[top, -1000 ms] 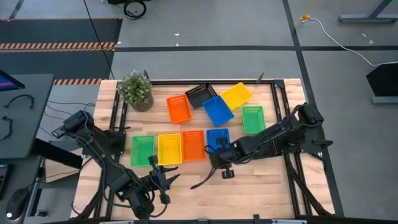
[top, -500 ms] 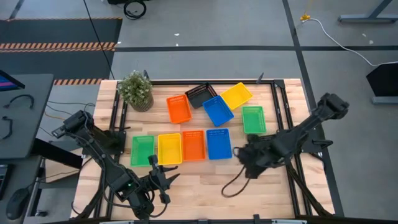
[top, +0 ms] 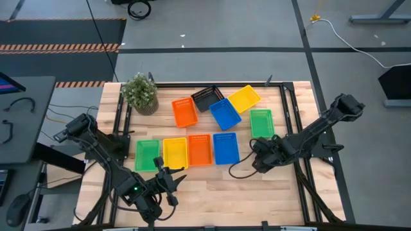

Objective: Stack baskets by color
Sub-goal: Adjust the bottom black bin

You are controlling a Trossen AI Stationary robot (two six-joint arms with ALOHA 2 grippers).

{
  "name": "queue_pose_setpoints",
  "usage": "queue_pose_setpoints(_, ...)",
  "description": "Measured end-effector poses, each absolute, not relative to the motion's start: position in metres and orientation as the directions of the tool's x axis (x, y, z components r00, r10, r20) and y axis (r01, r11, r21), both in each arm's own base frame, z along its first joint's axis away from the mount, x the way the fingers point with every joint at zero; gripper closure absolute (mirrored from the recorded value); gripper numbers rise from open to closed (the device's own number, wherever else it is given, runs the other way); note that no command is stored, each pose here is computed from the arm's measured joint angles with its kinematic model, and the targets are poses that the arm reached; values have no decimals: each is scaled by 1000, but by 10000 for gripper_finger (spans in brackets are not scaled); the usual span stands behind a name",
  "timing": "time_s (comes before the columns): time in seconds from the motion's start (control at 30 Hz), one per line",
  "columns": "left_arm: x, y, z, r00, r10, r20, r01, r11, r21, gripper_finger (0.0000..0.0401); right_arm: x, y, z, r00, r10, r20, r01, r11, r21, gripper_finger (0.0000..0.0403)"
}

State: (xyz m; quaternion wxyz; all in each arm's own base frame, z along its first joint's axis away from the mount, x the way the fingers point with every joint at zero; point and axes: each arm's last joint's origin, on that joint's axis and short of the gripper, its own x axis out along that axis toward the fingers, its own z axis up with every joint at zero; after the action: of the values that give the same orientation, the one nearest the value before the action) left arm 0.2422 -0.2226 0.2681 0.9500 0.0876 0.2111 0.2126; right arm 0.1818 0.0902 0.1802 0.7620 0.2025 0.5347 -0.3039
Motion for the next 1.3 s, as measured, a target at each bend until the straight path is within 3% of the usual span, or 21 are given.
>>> queue_pose_setpoints(0.1,243,-222,268,820,442,-364,-368,894,256,284,188,89,169,182,-257,-949,684,726,-65,180)
queue_pose_setpoints(0.23,243,-222,268,820,442,-364,-368,894,256,284,193,91,157,131,-243,-961,657,747,-100,220)
queue_pose_setpoints(0.53,243,-222,268,819,442,-365,-370,894,252,284,193,111,169,137,-158,-978,502,862,-70,388)
queue_pose_setpoints(0.63,243,-222,268,820,441,-365,-370,895,251,284,198,132,192,252,-80,-964,352,936,15,388)
queue_pose_setpoints(0.83,243,-222,268,820,441,-365,-370,895,250,284,194,165,219,335,24,-942,15,999,30,395)
queue_pose_setpoints(1.3,243,-222,268,820,441,-365,-379,896,233,284,188,154,194,333,-73,-940,-141,982,-127,395)
